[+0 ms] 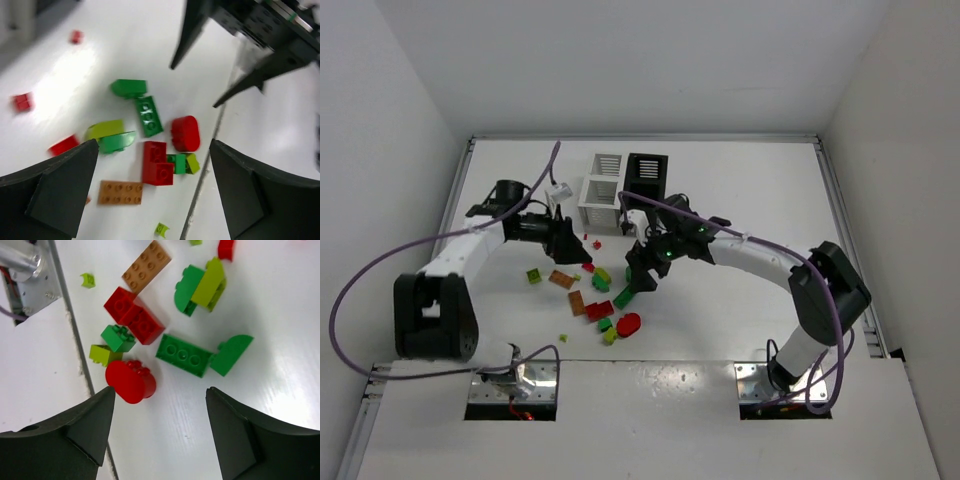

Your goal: Sort the legos into containers by color

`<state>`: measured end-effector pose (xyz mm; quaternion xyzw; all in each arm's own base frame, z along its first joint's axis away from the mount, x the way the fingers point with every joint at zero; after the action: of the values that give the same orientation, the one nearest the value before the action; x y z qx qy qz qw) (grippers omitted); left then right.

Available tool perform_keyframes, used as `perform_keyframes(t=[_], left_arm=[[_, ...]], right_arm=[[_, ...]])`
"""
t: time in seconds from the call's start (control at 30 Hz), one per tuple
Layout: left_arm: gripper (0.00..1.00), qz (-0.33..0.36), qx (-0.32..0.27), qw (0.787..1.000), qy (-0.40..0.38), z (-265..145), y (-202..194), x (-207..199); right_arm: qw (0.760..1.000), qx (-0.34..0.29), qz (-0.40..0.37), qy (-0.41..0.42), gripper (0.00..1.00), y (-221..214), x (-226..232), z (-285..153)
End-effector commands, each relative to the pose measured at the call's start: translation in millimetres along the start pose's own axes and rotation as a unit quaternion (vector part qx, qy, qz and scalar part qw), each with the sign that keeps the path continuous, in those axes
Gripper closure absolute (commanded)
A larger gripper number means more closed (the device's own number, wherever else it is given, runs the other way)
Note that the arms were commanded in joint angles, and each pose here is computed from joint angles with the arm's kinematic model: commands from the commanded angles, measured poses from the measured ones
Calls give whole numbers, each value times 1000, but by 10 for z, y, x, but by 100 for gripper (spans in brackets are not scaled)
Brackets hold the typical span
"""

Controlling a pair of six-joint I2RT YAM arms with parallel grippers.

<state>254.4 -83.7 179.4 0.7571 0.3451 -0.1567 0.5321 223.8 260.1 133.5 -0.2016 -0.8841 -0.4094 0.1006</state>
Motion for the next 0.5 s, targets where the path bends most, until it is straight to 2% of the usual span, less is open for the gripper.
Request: perform_keyframes(t=[0.0,0.1,0.27,0.37,0.47], left_arm=[[0,-6,-86,983,165,-209,426,-43],[0,25,-108,978,179,-313,486,-243],[0,25,-137,976,166,-373,356,-441],[0,-30,-142,973,180,-334,51,-442],[0,-27,-163,965,203,-394,60,-536]], right_arm=[[998,-31,-33,-47,27,184,-54,-114],[996,-29,-59,-58,27,215,-105,-111],[989,-4,-147,1,27,224,-35,-34],[986,6,-166,2,28,195,-40,61],[985,9,-171,-8,28,187,-83,85]])
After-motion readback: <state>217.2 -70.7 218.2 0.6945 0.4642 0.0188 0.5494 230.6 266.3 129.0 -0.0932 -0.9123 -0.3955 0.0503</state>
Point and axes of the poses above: each gripper's point midway between its finger pads, its own z axis out along the fingers, its own x axis along the line the jaws close on, y = z × x, the point moved 8 cm from there along -z, back along the fingers, and after that the axes turned 3 degrees about -z, right-handed, at the moved point
